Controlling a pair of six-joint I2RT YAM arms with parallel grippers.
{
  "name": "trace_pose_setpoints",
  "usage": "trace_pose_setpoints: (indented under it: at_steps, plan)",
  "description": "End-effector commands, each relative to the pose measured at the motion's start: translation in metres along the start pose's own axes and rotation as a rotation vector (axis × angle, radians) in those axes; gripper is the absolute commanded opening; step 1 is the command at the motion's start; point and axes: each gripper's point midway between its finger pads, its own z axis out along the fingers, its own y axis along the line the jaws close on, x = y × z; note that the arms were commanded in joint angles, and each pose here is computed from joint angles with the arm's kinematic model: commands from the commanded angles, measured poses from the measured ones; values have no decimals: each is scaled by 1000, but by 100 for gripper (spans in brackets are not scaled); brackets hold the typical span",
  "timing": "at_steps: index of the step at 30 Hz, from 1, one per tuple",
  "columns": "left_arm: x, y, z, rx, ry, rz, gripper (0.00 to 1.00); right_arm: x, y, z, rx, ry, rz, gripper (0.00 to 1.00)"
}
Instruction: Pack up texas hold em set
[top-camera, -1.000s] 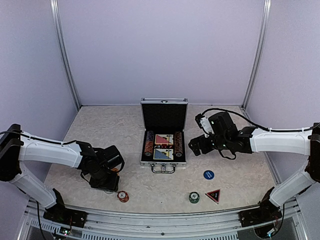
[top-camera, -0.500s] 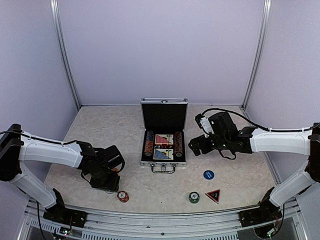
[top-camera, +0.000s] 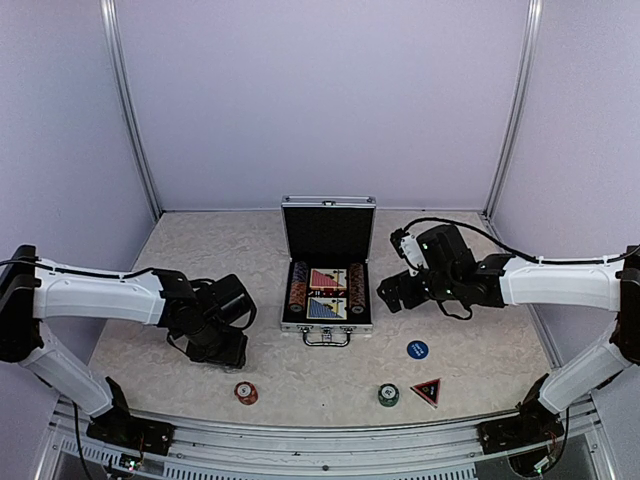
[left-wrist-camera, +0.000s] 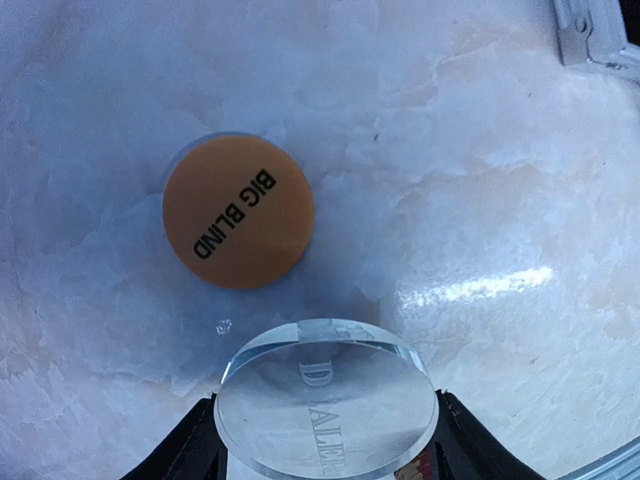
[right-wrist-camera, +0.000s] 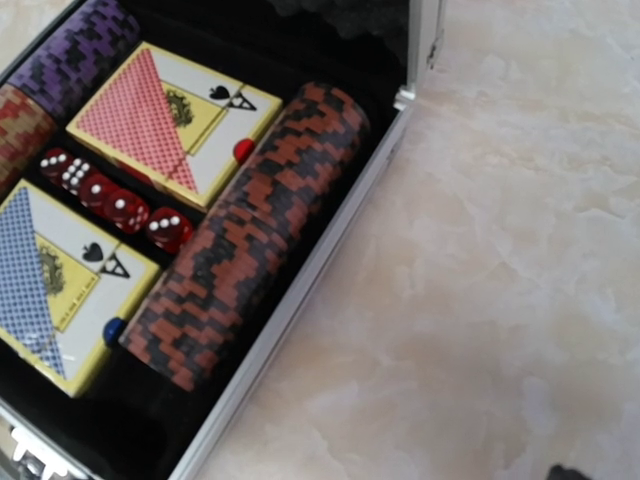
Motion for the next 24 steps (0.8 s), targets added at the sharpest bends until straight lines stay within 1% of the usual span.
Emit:
trace_pose_setpoints:
  at_steps: [1,13,24]
  plan:
    - [-16,-5,-11,-17,-49,33,39,-5,0,-5,-8,-28,11,97]
    - [-45,-23,-21,-8,-97,66,38,-2,-2,-8,-1,-29,10,97]
    - [-64,-35,-20,-5,-111,93,38,-1,-3,-9,1,-28,7,97]
